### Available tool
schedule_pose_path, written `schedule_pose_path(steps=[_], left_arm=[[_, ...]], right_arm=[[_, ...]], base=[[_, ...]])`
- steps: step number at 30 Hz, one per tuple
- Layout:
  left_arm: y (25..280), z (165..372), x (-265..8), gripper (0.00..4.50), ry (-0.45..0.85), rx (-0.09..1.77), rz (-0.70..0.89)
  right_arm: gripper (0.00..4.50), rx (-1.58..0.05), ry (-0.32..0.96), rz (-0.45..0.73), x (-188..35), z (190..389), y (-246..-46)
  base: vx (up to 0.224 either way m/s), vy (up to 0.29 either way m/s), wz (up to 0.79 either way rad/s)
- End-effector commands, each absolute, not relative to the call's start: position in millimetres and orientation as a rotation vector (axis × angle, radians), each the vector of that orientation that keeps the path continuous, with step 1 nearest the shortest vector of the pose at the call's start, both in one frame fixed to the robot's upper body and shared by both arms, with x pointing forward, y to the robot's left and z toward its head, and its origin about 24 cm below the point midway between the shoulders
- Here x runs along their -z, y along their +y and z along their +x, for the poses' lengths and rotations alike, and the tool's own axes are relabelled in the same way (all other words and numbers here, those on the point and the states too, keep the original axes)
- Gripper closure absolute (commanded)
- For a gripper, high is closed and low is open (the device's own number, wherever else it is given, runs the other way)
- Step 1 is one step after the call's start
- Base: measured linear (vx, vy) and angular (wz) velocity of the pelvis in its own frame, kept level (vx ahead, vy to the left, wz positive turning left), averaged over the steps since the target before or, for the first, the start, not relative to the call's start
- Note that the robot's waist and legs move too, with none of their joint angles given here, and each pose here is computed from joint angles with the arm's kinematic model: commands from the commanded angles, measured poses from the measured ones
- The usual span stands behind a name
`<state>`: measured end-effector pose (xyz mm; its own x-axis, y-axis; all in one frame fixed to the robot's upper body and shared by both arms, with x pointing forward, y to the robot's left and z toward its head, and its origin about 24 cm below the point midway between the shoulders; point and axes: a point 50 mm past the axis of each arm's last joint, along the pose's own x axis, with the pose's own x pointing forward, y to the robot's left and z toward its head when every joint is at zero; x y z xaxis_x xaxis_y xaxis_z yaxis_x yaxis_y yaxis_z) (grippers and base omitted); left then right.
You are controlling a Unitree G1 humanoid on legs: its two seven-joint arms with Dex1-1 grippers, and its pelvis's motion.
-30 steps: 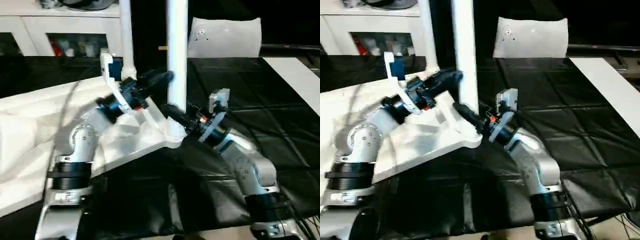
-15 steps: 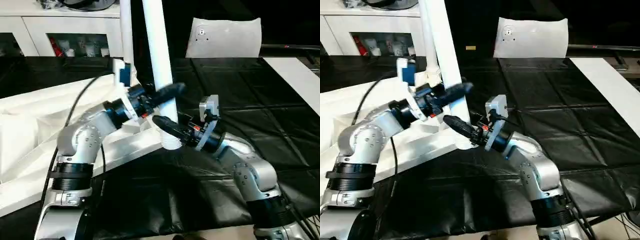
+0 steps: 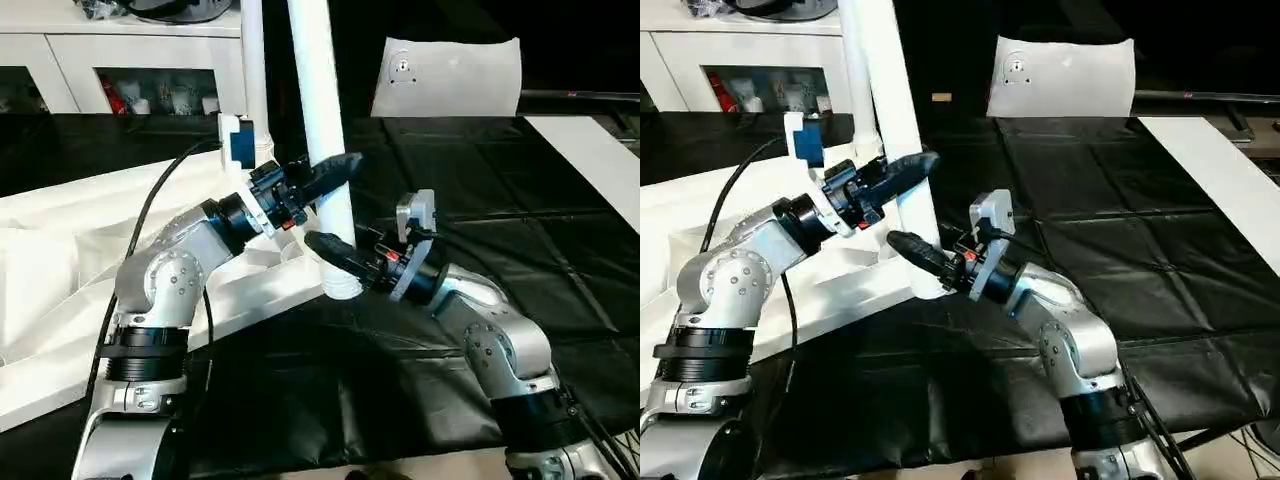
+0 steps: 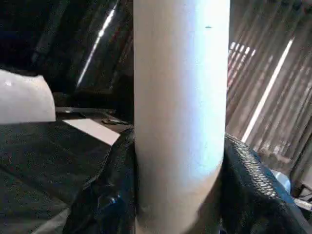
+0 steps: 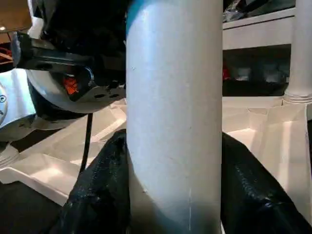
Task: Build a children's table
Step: Insert table leg to table base
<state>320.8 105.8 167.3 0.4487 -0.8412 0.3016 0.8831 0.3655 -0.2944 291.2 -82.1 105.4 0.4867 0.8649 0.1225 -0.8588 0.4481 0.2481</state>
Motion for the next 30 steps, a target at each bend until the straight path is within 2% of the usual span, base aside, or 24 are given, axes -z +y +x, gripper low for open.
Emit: schedule_pose_path(steps=[1,8,14,15,19,20,21,22,28,30], left_arm=[[107.4,320.8,-164.0,2.59,-0.107,1.093,-0.354],[107.2,318.1,-160.9,2.62,-0.132,1.122,-0.250],[109.4,322.2,-163.6,2.65,-0.094,1.075,-0.324],[110.4,326.8,-168.5,2.65,-0.088,1.018,-0.378],[112.0,332.7,-169.1,2.65,-0.067,0.939,-0.401],[112.3,334.4,-168.7,2.65,-0.059,0.916,-0.403],[112.8,335.5,-167.8,2.65,-0.046,0.899,-0.389],[113.7,336.5,-168.1,2.65,-0.038,0.881,-0.393],[115.2,337.8,-171.0,2.65,-0.030,0.864,-0.411],[114.7,334.7,-175.2,2.65,-0.039,0.896,-0.455]], right_arm=[[2.61,-1.034,-0.030,0.284,-115.7,297.1,-86.9],[2.61,-1.027,-0.032,0.284,-114.1,297.4,-85.9],[2.61,-1.000,-0.030,0.270,-112.7,298.4,-86.4],[2.61,-0.983,-0.029,0.260,-112.6,299.6,-86.9],[2.61,-0.970,-0.009,0.264,-111.5,301.3,-87.3],[2.26,-0.967,0.001,0.269,-111.0,301.8,-87.6],[2.05,-0.963,0.023,0.244,-109.5,302.8,-88.0],[1.91,-0.969,0.033,0.269,-110.6,303.0,-88.4],[1.42,-0.974,0.033,0.325,-116.8,304.7,-91.8],[1.19,-0.984,0.030,0.363,-126.5,307.6,-100.0]], base=[[0.000,0.000,0.00],[0.000,0.000,0.00],[0.000,0.000,0.00],[0.000,0.000,0.00],[0.000,0.000,0.00],[0.000,0.000,0.00],[0.000,0.000,0.00],[0.000,0.000,0.00],[0.000,0.000,0.00],[0.000,0.000,0.00]])
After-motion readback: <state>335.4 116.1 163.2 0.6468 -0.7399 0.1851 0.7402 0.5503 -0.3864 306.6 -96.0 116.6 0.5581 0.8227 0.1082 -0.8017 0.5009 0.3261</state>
